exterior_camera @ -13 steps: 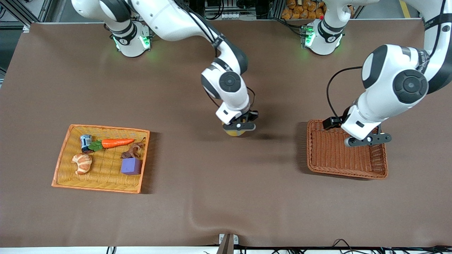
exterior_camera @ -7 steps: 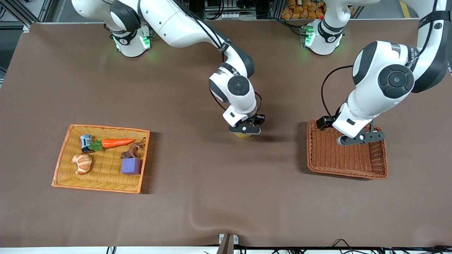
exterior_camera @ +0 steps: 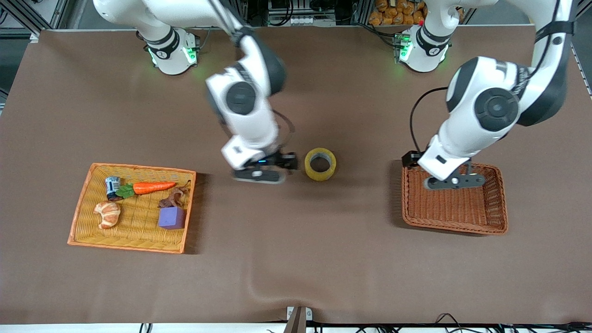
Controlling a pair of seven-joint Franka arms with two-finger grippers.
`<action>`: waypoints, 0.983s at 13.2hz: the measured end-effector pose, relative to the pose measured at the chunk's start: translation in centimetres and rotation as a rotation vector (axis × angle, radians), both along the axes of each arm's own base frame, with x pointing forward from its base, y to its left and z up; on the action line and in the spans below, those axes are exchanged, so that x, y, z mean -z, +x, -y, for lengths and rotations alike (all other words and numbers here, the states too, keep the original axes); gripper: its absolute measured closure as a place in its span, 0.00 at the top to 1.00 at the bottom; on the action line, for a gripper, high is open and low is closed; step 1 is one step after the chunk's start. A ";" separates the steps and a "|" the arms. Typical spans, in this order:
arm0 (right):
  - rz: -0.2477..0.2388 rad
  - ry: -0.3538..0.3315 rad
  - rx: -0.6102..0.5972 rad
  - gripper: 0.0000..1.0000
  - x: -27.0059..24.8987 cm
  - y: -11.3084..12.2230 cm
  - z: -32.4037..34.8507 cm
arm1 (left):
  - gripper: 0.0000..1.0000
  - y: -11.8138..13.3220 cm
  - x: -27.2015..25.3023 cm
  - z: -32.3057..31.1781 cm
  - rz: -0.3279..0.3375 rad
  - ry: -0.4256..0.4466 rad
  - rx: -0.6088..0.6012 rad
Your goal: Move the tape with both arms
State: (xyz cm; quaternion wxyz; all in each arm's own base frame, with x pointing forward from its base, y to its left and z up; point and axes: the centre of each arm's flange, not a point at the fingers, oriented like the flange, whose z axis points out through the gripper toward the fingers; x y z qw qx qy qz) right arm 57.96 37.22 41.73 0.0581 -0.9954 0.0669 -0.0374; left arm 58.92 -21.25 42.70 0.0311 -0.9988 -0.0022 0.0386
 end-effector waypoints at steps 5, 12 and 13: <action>-0.103 0.021 -0.017 1.00 -6.3 0.1 22.4 | 1.00 -2.8 5.5 10.8 0.001 -0.041 -0.071; -0.119 -0.090 -0.064 1.00 -17.6 -1.5 42.7 | 1.00 -6.4 17.0 19.9 -0.007 -0.060 -0.169; -0.102 -0.093 -0.064 1.00 -18.6 -1.6 42.7 | 1.00 -6.3 18.0 19.6 -0.017 -0.052 -0.178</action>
